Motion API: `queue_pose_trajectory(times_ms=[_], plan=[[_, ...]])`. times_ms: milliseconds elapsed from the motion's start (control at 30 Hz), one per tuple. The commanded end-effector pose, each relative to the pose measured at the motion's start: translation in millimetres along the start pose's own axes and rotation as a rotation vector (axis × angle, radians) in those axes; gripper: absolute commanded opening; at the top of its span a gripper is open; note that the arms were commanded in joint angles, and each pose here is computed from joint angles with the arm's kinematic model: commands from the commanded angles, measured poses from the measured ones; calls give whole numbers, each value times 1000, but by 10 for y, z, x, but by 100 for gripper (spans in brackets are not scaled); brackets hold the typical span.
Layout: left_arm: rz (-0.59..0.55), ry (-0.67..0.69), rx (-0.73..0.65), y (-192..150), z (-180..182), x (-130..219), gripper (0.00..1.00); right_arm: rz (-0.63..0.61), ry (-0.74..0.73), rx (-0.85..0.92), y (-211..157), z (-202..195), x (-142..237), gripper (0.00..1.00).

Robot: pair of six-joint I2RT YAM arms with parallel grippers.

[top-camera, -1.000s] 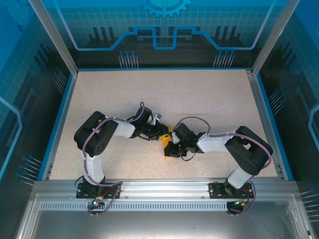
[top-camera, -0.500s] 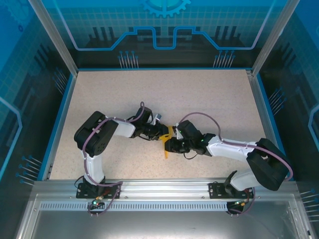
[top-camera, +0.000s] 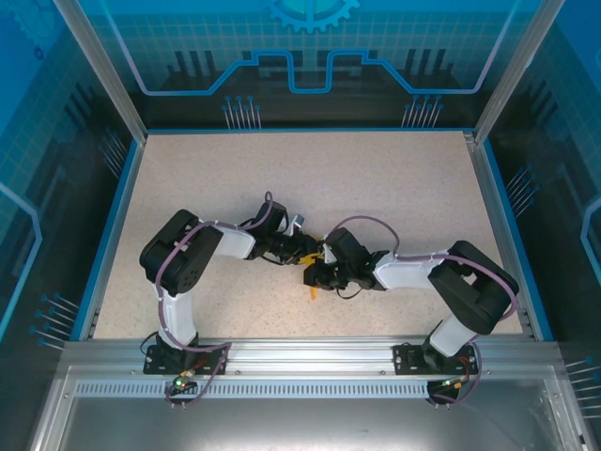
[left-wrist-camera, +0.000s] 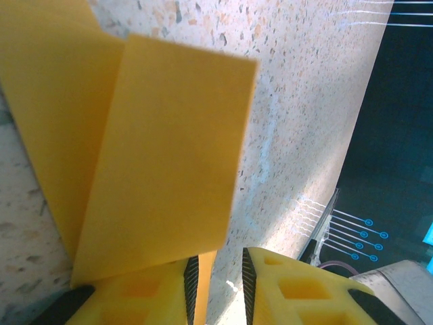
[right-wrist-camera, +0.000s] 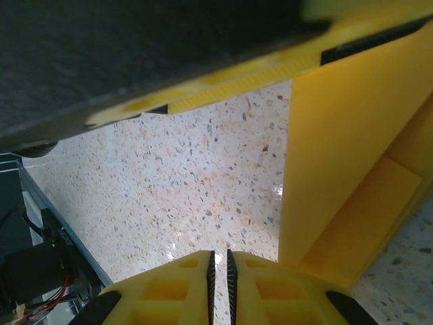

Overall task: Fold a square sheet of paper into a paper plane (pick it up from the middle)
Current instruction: Fold the wing for the fifth time at the center of the table.

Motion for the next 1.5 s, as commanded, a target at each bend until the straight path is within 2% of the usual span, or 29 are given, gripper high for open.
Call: queue_pose_trajectory(times_ms=[0,200,433,767,900,1100,1233,1467], plan=[[25,100,60,-47,261,-77,27,39,-22,-27,-49,-114,-36,16],[24,107,62,-39,270,-71,27,86,-57,-70,-290,-315,-23,16],[27,114,69,-37,292,-85,27,156,-49,-68,-459,-330,-57,17],[32,120,77,-52,326,-89,27,81,46,9,-197,53,109,17],[31,119,78,-51,323,-90,27,101,33,2,-168,48,42,17],[32,118,78,-41,307,-93,27,164,-24,-56,-436,-159,-62,16],[34,122,79,-38,310,-96,27,212,-26,-46,-610,-158,-89,16],[32,127,88,-26,327,-107,27,243,-59,-94,-753,-299,-101,15]])
Point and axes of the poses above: each hand's point on the last joint's axis, 136 mm out from that joint toward the fingers, its own x axis back along the fingers, its own z axis along the line the jaws close on, y = z × x, the point moved 6 cm from there along x, back along the fingers, and after that the axes turned 10 degrees about x, right-handed, at the moved point
